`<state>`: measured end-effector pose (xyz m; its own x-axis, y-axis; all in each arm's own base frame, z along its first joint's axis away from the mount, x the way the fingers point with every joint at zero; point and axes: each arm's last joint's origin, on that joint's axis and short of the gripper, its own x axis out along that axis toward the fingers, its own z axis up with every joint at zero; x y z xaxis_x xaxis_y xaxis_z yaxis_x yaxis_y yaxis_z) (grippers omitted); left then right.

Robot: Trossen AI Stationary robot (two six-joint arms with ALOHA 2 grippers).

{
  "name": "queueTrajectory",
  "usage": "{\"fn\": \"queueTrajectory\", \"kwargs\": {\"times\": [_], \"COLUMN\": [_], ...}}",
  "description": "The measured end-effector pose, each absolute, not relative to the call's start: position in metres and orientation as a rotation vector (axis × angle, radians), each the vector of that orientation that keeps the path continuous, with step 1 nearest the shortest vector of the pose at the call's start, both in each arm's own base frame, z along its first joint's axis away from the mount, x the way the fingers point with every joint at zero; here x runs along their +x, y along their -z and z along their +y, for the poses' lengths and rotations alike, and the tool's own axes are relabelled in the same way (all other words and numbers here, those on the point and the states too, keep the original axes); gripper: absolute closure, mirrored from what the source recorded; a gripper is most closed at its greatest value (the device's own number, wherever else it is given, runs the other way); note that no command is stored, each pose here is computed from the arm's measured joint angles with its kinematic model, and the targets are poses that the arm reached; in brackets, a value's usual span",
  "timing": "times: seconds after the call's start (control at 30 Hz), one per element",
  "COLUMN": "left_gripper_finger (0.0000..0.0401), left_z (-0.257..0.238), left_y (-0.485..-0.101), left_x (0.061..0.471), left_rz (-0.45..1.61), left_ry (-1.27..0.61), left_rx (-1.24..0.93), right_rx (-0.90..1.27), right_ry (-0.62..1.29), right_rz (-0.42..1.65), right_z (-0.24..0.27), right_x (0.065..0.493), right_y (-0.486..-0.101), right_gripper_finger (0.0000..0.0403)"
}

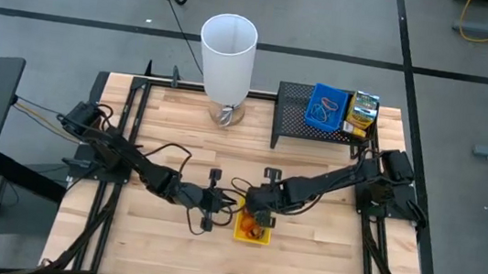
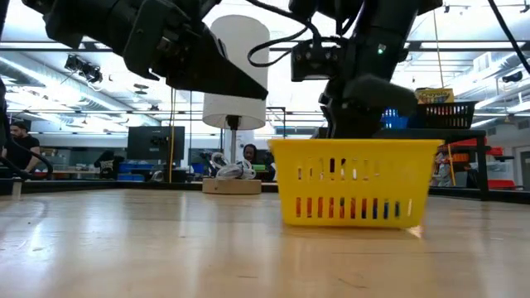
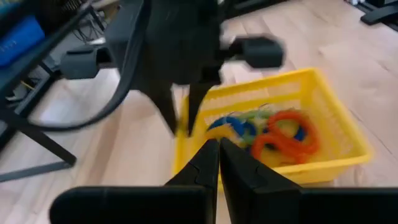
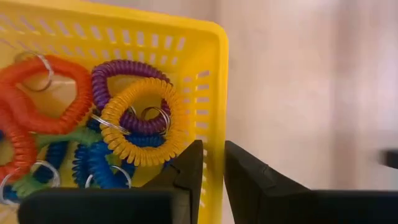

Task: Pick & Place Office Desk Supplies
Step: Put the yellow bin on the shelf

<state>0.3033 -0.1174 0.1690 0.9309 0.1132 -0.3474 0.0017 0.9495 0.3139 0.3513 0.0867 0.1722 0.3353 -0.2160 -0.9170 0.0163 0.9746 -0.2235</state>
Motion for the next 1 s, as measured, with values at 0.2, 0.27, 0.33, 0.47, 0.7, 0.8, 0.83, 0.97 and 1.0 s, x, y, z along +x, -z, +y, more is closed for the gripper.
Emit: {"fn": "queueTrajectory", "kwargs": {"times": [0.2,0.27,0.33,0.47,0.7,0.8,0.83,0.97,1.0], "left_gripper_finger": [0.038,0.038,0.038,0.038,0.038,0.038,0.038,0.038,0.038], "left_z": [-0.117,-0.117,-0.117,-0.117,-0.116,-0.117,-0.117,-0.117,-0.118], "left_y": [-0.176,-0.178,-0.179,-0.181,-0.181,-0.181,-0.181,-0.181,-0.181], "left_x": [0.302,0.302,0.301,0.301,0.301,0.301,0.301,0.301,0.3], "left_rz": [0.348,0.341,0.338,0.332,0.337,0.337,0.337,0.336,0.337], "left_ry": [-0.065,-0.065,-0.065,-0.066,-0.066,-0.064,-0.063,-0.061,-0.057], "left_rx": [0.315,0.314,0.312,0.313,0.316,0.324,0.328,0.334,0.335], "right_rx": [-0.269,-0.283,-0.301,-0.333,-0.31,-0.323,-0.329,-0.346,-0.344], "right_ry": [0.254,0.285,0.317,0.386,0.385,0.353,0.341,0.307,0.293], "right_rz": [1.252,1.258,1.261,1.266,1.285,1.276,1.271,1.237,1.225], "right_z": [0.063,0.053,0.042,0.023,0.01,0.017,0.021,0.036,0.04], "right_x": [0.352,0.353,0.355,0.356,0.357,0.358,0.358,0.361,0.362], "right_y": [-0.172,-0.172,-0.173,-0.173,-0.173,-0.177,-0.179,-0.198,-0.204], "right_gripper_finger": [0.0334,0.0334,0.0334,0.0334,0.0334,0.0334,0.0333,0.0318,0.0312]}}
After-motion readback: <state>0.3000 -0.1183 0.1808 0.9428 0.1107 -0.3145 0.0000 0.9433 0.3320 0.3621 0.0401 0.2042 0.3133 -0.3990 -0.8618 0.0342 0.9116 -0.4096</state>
